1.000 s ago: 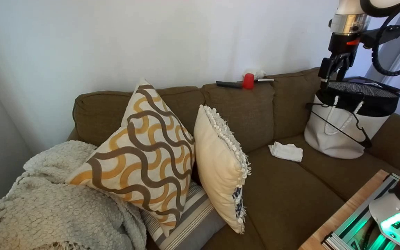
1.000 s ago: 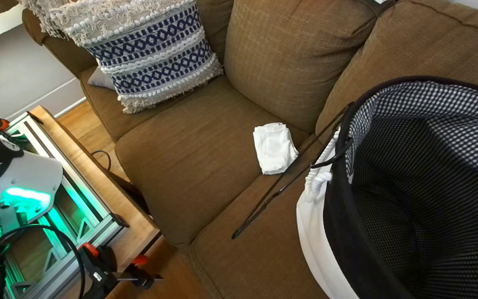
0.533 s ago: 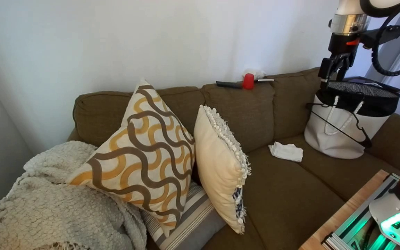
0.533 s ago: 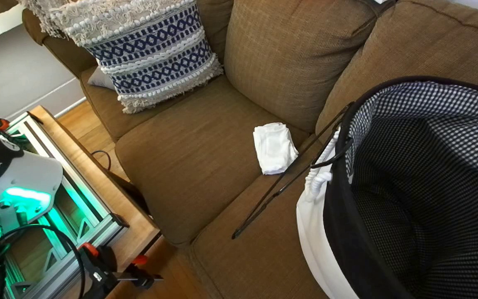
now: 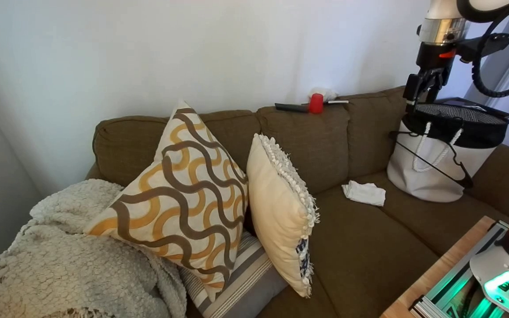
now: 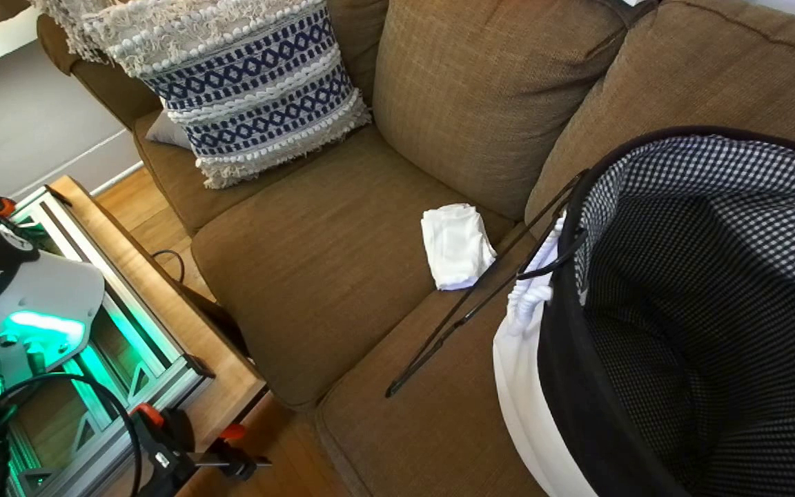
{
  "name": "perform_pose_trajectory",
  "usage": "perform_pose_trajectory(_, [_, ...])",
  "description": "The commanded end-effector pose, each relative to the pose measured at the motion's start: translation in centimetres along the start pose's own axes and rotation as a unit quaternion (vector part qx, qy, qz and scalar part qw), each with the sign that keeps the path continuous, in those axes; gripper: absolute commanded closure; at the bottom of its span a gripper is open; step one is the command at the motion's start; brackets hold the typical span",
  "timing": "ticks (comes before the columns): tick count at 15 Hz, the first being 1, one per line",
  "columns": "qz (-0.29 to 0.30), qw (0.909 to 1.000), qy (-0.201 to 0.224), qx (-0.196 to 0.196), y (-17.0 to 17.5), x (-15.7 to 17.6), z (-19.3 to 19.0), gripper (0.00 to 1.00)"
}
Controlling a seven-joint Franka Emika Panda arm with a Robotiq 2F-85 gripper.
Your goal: Pick up the white and blue throw pillow and move it to the right side of the couch
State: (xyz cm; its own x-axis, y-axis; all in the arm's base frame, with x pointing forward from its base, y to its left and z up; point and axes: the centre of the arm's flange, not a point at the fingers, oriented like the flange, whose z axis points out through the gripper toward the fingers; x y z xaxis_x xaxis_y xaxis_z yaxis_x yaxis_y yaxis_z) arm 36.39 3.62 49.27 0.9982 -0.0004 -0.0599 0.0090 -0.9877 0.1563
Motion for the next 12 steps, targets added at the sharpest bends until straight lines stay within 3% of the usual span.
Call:
perform_pose_trajectory(1, [-0.008, 0.9999, -0.003, 0.015, -5.4, 5.7, 2.7, 0.00])
perform_pose_trajectory(4, [-0.026, 0.9985, 0.011, 0.047, -11.3, 8.2, 5.8, 0.00])
perform_pose_trajectory(9, [0.055, 0.9909, 0.077, 0.096, -22.6, 13.6, 8.7, 0.00])
perform_pose_trajectory(12, [0.042, 0.9920, 0.040, 0.112, -27.3, 16.9, 11.0, 0.00])
